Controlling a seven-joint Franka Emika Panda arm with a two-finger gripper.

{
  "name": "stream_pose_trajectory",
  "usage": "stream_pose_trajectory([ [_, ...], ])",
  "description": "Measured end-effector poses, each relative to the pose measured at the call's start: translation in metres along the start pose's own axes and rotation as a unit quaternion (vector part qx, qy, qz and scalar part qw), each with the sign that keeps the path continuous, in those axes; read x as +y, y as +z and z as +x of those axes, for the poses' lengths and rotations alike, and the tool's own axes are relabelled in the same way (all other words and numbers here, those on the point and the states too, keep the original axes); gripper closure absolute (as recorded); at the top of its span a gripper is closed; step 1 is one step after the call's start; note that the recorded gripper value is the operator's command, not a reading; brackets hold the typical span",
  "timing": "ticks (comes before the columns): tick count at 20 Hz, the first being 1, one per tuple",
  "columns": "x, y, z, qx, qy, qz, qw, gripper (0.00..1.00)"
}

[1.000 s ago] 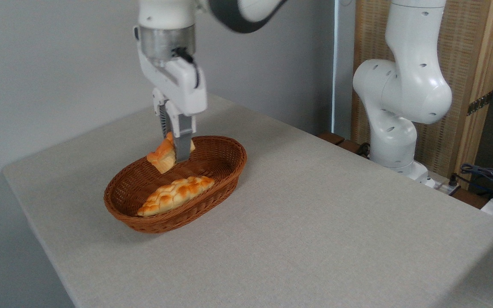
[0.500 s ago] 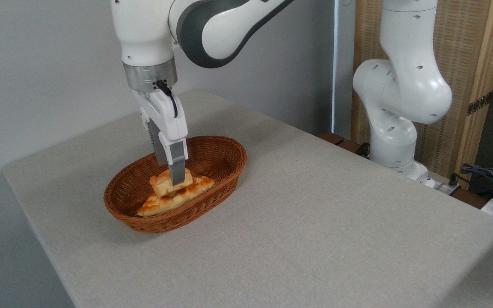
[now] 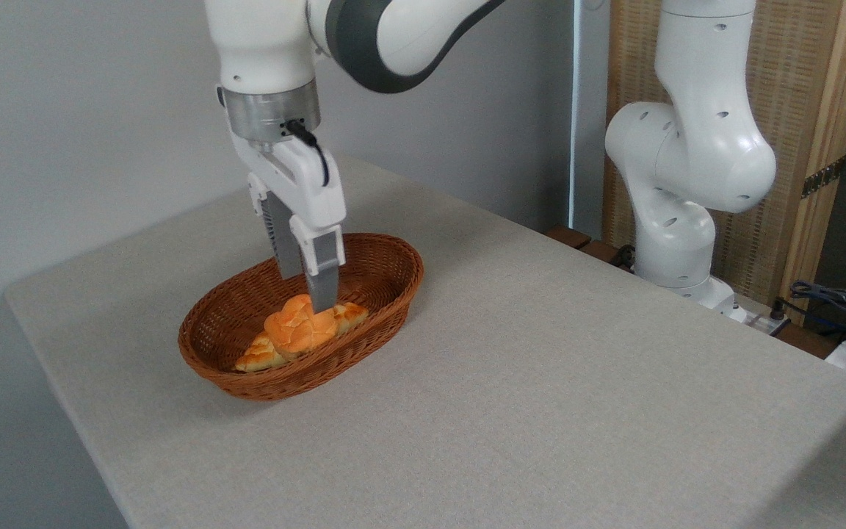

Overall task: Put bread into the basket
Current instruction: 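Open the gripper to release the roll onto the pastry, then raise the open gripper up away from the basket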

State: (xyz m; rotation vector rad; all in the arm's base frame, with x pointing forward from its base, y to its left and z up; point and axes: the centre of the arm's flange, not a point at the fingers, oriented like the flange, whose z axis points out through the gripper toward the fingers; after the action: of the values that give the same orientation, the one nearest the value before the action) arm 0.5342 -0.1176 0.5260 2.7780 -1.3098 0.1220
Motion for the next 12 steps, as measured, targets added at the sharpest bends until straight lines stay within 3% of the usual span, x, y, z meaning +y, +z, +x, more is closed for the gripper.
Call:
stream_pose_trajectory([
  [7, -0.005, -0.017, -0.011, -0.004, -0.006, 0.007, 1.0000, 0.00],
  [12, -0.032, -0.042, -0.026, 0.016, -0.047, 0.023, 0.9985, 0.00],
])
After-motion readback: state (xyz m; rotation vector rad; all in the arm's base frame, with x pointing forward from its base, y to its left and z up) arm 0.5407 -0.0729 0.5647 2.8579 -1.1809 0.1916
